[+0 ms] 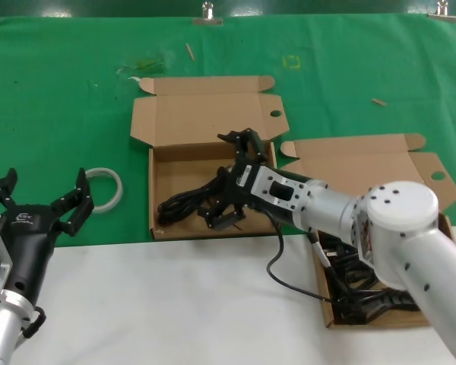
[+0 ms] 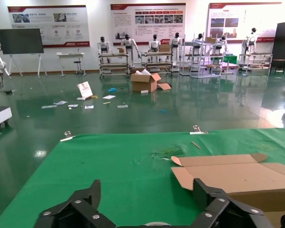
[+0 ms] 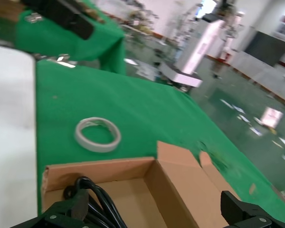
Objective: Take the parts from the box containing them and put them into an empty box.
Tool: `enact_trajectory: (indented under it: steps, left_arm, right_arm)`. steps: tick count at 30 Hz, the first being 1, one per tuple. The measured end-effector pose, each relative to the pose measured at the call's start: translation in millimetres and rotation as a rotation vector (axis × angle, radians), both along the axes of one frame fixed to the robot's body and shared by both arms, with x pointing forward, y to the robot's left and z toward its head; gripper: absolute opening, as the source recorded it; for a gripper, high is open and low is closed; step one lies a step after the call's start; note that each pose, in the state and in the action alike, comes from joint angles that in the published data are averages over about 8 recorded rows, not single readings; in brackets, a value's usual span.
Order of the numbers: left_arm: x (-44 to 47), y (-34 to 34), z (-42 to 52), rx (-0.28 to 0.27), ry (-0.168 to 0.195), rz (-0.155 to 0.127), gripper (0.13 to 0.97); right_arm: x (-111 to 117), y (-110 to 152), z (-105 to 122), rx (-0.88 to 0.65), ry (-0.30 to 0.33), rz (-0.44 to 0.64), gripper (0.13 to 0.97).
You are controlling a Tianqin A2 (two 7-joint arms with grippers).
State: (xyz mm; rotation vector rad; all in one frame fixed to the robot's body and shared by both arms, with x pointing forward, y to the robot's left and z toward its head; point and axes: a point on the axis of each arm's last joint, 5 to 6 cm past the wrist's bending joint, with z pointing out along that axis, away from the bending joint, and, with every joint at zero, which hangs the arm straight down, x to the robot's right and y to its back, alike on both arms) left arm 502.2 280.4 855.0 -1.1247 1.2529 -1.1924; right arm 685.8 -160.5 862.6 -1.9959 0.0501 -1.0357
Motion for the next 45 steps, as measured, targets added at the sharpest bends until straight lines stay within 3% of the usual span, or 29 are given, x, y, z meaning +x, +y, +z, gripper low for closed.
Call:
enact_trajectory:
  steps: [6, 15, 24, 45]
  left_arm:
    - [0.0, 0.0, 0.0, 0.0, 0.0, 0.0, 0.701]
    - [0.0, 0.0, 0.0, 0.0, 0.0, 0.0, 0.856]
    - [0.0, 0.0, 0.0, 0.0, 0.0, 0.0, 0.943]
    - [0.0, 0.0, 0.0, -0.001, 0.0, 0.0, 0.966]
  right_arm:
    - [-18, -7, -11, 0.107, 0.027, -0.099, 0.966]
    - [-47, -25, -22, 0.266, 0.055, -0.259, 0.966]
    - [-80, -49, -26, 0.416, 0.067, -0.423, 0.966]
    - [-163, -110, -13, 0.706, 0.015, -0.752, 0.966]
